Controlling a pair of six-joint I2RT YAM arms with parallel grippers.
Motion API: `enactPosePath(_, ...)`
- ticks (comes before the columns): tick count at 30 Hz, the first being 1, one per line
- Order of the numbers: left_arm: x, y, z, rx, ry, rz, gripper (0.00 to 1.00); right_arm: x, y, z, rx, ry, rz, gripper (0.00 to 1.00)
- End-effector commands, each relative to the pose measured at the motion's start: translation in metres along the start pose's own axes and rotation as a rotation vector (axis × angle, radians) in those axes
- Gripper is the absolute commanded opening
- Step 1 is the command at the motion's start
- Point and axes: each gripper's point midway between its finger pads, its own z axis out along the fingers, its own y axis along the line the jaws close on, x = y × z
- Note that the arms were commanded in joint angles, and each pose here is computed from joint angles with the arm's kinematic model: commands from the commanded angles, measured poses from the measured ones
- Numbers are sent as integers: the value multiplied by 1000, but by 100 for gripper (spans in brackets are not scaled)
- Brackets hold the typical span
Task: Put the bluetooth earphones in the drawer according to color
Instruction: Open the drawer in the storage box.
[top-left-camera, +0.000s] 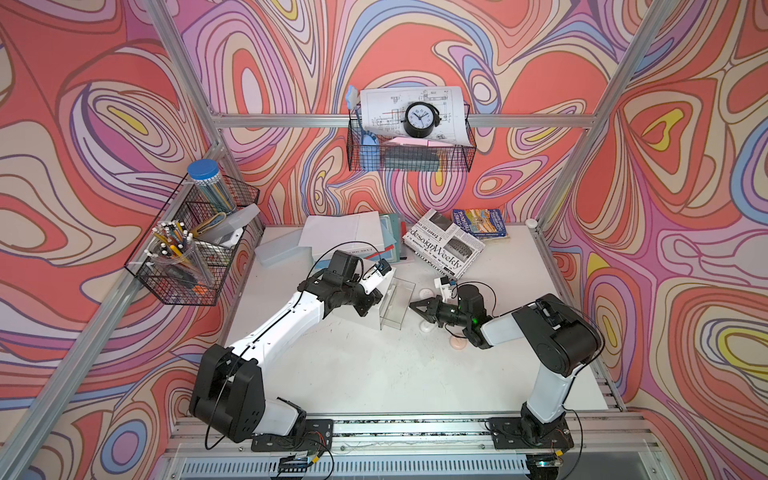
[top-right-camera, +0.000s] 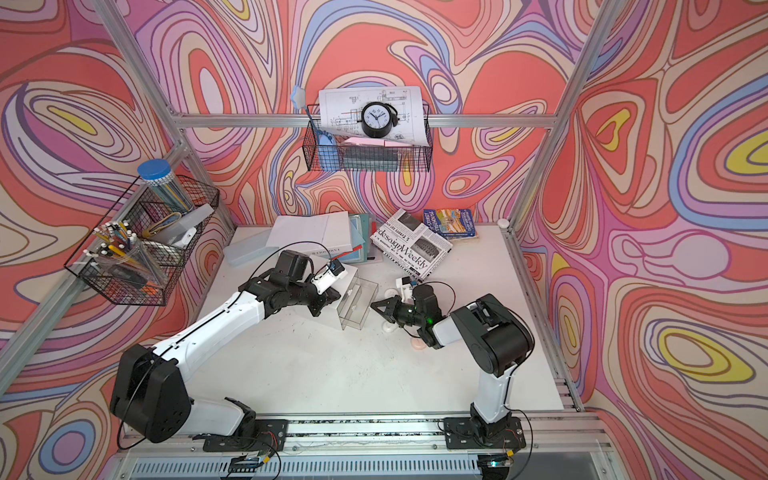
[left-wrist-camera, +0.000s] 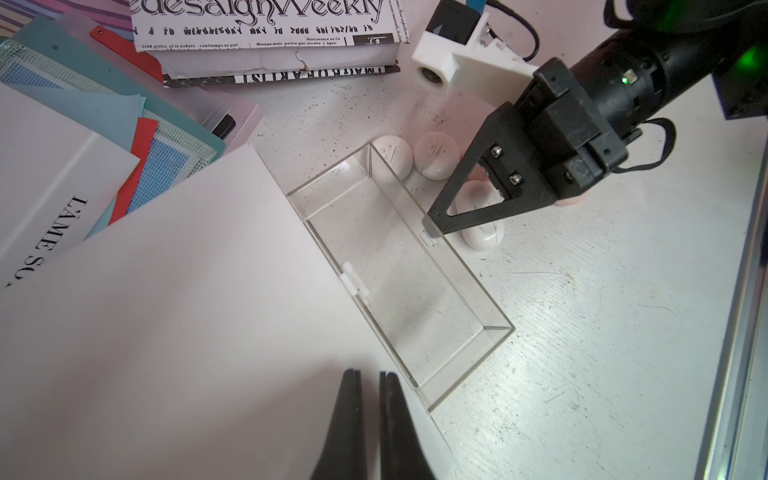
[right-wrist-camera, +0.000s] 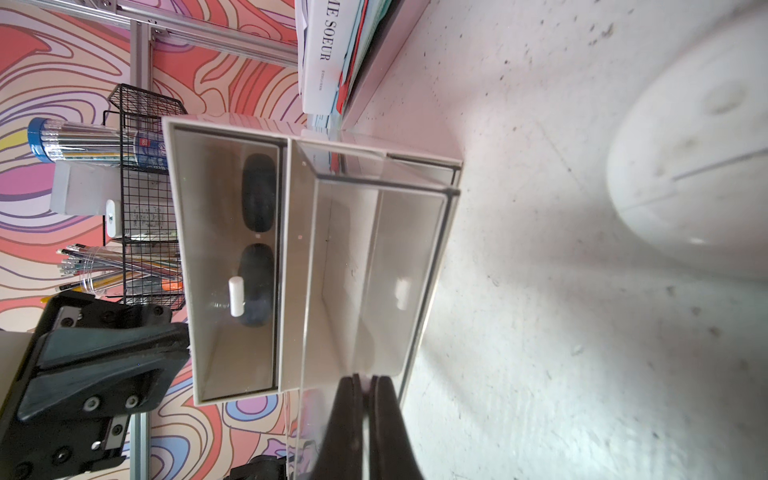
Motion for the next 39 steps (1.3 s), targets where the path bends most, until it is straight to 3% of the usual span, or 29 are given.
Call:
enactPosePath(1,30,-7,7,36,117,-56,0,8,-29,-8,102,16,40,0)
enactPosePath(9,29,-7,7,38,117,-57,0,6,-25,-6,92,22,30,0)
enactPosePath(14,29,-7,6,38,115,-56,0,-2,-14,-3,62,15,7,27)
enactPosePath(26,18,-3,0,4,64,-55,0,-23,21,-12,9,-32,-84,56)
enactPosePath(32,-1,15,-19,-142,-42,-27,0,-31,24,-28,87,-64,-147,69)
enactPosePath(33,-4,17,-23,-166,-62,-15,4,-33,25,-31,109,-67,-164,71)
enactPosePath(34,-6,18,-28,-189,-84,-6,15,-35,25,-33,140,-66,-188,73)
enactPosePath(36,-10,19,-36,-215,-122,5,55,-37,25,-38,208,-56,-235,75)
enactPosePath(38,-13,16,-41,-217,-147,8,80,-43,25,-45,283,-51,-285,77)
enactPosePath(39,-13,14,-43,-213,-154,11,87,-45,24,-47,318,-48,-303,78)
